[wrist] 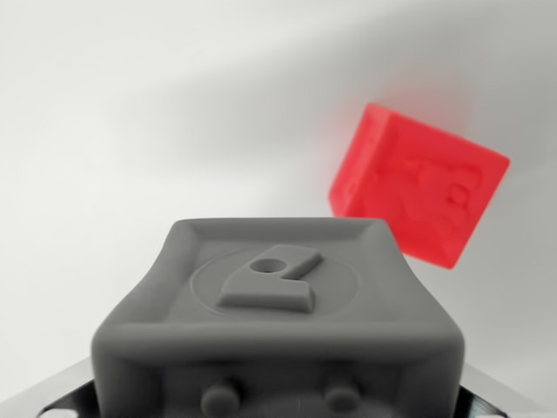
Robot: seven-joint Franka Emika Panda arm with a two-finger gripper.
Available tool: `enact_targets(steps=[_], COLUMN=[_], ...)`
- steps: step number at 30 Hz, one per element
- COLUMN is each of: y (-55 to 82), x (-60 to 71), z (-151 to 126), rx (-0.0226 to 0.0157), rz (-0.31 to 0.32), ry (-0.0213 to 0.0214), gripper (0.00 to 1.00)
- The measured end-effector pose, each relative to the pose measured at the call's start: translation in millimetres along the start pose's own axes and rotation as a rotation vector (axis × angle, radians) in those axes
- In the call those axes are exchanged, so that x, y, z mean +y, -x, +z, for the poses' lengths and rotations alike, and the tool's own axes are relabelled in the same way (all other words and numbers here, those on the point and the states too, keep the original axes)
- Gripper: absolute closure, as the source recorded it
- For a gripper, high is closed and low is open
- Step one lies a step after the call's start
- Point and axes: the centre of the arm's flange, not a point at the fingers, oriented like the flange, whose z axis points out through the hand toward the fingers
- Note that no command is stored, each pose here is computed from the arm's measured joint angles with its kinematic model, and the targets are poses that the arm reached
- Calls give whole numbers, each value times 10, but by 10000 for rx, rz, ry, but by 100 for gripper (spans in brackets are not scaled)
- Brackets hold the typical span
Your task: Destack cube
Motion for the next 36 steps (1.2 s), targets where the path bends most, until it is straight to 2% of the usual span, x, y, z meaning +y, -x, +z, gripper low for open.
enact_targets(steps=[13,36], y=[146,417], x=[-76,-210], z=[-23,-67], rx=[-4,-11], rz=[-938,-2649], ry=[12,4], gripper=[100,100])
